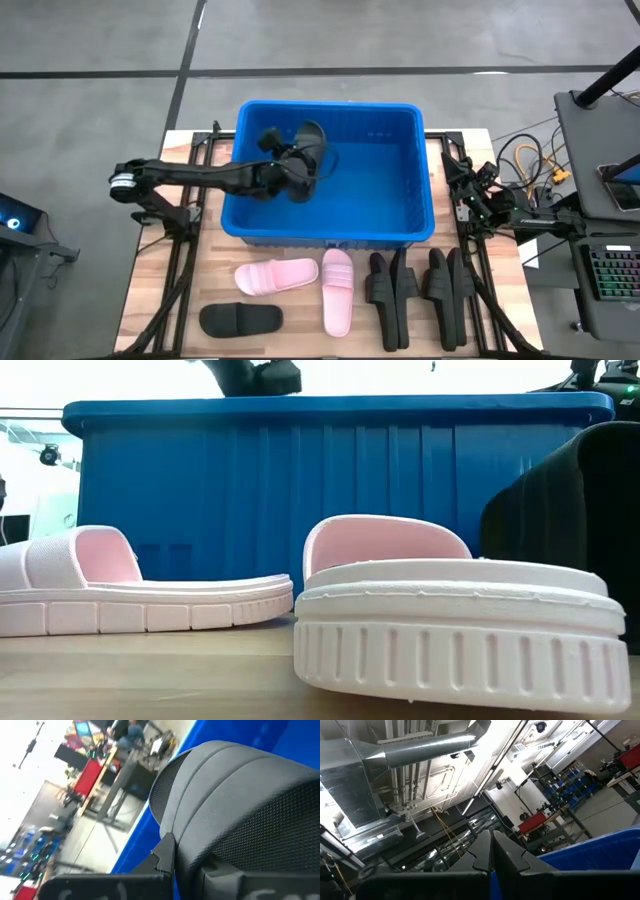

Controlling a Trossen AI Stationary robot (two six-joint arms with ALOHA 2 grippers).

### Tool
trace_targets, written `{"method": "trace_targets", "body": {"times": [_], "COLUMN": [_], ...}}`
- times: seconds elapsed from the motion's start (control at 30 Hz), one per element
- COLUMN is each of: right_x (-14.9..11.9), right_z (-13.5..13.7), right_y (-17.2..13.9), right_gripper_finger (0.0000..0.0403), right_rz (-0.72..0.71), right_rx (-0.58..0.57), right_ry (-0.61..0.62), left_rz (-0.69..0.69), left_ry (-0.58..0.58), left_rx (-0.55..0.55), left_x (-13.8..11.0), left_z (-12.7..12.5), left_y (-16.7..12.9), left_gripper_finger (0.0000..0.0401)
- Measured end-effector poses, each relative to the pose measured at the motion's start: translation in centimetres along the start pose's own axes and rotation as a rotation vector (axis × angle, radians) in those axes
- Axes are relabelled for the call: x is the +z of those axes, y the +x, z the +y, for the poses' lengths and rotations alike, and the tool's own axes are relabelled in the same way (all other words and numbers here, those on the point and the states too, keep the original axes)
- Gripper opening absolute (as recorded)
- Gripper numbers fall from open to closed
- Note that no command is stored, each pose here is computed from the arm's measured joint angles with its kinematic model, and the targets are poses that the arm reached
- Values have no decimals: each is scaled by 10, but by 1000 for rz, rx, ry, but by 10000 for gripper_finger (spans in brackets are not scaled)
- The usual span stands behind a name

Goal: Pick and place slides into bin
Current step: Put the black slide into the bin

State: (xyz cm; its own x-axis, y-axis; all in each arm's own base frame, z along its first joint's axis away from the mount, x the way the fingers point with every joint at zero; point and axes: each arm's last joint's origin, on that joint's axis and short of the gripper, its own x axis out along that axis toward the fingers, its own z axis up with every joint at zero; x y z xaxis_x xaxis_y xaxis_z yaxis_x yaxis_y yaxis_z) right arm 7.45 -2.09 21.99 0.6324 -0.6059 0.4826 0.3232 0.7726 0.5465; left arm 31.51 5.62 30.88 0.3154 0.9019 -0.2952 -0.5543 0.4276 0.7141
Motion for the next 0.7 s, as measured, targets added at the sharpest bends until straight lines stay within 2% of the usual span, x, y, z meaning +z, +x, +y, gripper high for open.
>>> {"method": "trace_targets", "body": {"times": [0.1,0.3,0.4,0.63,0.7], "right_x": [0,-1,-3,-5,-5], "right_z": [0,0,-1,-1,-1], "right_y": [0,0,0,0,0], "right_gripper_finger": [9,9,9,9,9], "right_rz": [1,12,26,42,42], "right_rx": [0,-4,-8,-13,-12], "right_ry": [-1,-8,-16,-27,-27], "left_rz": [48,212,260,334,367], "left_ry": [25,203,249,255,207], "left_rx": [19,13,12,21,4], "left_x": [-5,-28,-35,-54,-64], "left_z": [0,-5,-4,-1,-2], "left_y": [13,34,39,57,63], "left_gripper_finger": [0,0,0,0,0]}}
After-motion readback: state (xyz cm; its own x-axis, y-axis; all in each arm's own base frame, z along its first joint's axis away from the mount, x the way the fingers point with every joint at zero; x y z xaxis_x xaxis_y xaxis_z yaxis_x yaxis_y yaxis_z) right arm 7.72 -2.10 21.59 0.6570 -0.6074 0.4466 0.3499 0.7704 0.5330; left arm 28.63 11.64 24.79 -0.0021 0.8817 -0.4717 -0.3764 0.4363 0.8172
